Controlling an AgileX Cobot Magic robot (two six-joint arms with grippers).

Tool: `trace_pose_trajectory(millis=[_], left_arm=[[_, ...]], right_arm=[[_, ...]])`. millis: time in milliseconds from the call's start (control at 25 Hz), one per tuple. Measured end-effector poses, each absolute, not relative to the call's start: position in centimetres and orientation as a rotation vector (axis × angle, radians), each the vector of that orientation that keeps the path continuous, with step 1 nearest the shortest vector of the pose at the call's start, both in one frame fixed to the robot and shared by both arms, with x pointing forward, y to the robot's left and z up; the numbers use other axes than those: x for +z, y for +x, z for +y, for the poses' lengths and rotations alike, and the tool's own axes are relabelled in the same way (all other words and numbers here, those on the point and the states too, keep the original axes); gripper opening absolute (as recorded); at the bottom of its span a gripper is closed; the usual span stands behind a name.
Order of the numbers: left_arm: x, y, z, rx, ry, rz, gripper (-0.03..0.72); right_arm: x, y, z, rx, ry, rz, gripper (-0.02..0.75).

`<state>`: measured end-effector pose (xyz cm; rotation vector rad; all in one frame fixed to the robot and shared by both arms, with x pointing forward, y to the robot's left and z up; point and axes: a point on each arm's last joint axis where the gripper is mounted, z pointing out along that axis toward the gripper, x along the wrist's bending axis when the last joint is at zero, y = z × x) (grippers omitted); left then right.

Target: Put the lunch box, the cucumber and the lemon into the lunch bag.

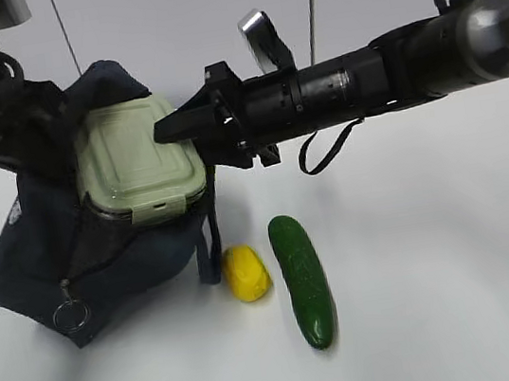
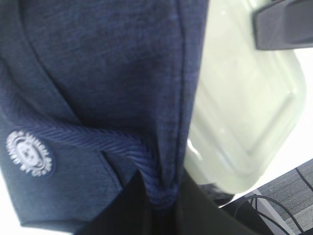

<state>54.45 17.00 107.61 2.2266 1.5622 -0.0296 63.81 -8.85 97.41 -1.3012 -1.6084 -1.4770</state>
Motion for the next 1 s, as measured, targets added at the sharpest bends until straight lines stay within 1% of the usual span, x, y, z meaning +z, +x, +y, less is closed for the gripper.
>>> trace_pose_trajectory(millis=[720,1000], left_arm=[[107.7,54.2,16.6,-0.09,2.225,1.532,0.001],[107.7,54.2,16.6,-0.093,2.225,1.527,0.0]], right_arm=[[96.5,63.3,-5.6,-1.48,-1.441,-1.733,0.383],[96.5,63.3,-4.6,-1.527,-1.492,-1.736,0.382]])
